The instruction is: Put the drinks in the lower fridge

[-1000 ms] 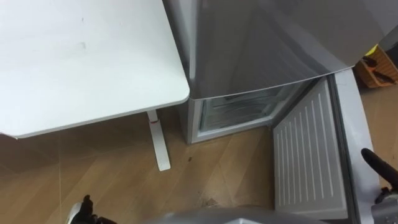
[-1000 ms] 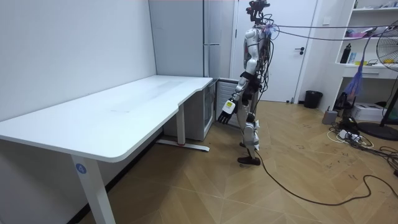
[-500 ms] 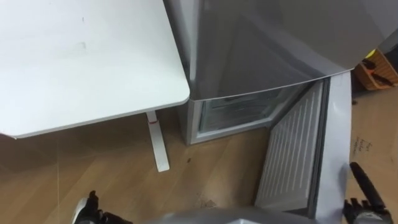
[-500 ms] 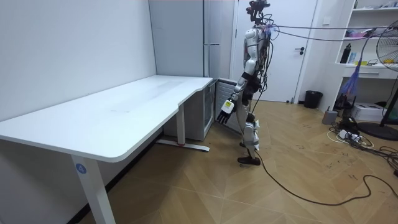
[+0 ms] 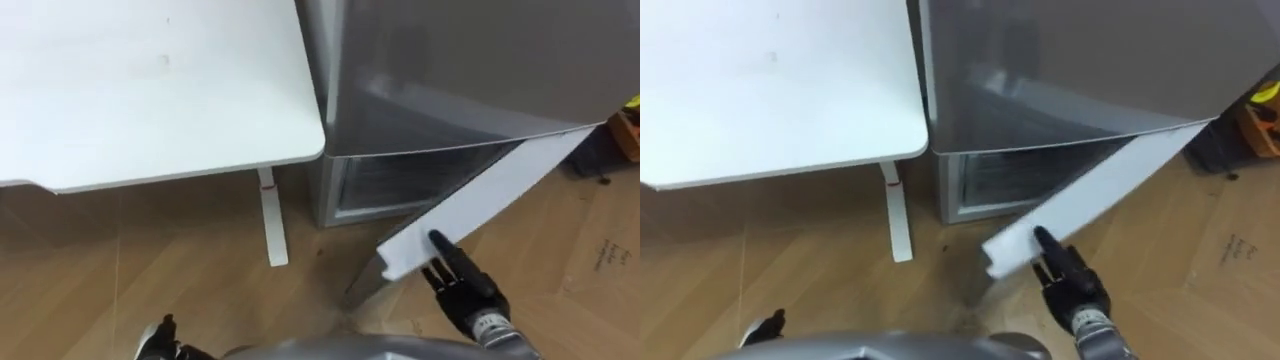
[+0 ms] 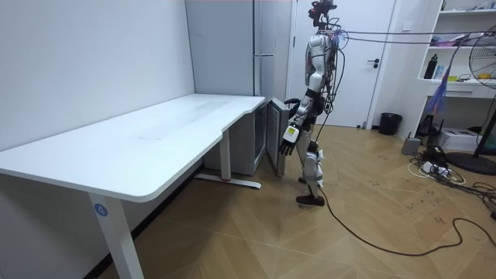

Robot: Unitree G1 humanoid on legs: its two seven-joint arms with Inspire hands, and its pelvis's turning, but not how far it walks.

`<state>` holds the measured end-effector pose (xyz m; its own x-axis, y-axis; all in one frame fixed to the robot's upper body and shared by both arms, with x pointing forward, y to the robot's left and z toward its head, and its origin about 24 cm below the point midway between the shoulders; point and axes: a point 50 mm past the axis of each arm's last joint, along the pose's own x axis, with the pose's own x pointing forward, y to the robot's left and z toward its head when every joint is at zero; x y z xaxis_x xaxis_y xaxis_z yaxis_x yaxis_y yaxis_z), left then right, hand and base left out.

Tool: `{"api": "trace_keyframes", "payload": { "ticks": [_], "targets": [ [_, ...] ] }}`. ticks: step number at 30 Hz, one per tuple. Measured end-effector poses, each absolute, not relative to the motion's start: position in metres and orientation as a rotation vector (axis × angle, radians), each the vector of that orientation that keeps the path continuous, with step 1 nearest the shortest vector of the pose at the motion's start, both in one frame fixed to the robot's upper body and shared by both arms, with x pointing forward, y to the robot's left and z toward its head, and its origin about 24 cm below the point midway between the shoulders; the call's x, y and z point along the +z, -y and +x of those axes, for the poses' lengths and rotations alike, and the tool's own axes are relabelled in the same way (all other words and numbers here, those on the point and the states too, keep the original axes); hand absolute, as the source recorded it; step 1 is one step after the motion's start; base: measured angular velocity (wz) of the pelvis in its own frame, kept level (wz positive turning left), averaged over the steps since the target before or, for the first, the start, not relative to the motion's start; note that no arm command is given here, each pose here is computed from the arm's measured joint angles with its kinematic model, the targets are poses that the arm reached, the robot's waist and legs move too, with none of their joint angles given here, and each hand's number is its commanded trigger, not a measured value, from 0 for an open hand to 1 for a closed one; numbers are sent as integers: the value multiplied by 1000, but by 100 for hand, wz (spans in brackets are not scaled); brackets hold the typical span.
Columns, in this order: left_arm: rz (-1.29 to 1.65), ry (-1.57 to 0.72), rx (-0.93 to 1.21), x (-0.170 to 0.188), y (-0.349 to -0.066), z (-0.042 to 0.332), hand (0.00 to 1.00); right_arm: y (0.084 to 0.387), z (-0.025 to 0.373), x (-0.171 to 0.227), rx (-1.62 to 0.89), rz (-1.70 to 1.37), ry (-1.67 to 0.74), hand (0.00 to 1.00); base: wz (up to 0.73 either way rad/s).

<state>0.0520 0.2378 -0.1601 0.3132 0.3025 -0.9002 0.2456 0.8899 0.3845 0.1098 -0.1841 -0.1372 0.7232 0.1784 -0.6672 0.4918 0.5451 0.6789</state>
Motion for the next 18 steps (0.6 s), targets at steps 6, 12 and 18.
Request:
{"api": "trace_keyframes", "payload": {
  "ticks": [6, 12, 18],
  "targets": [
    [546, -1243, -6, -159, -234, 64, 0, 140, 130, -114, 162, 1069, -712, 0, 1],
    [530, -1256, 6, -160, -234, 63, 0, 137, 132, -109, 237, 1083, -703, 0, 1],
    [529, -1259, 7, -160, -234, 63, 0, 146, 130, -111, 265, 993, -741, 0, 2]
  ]
}}
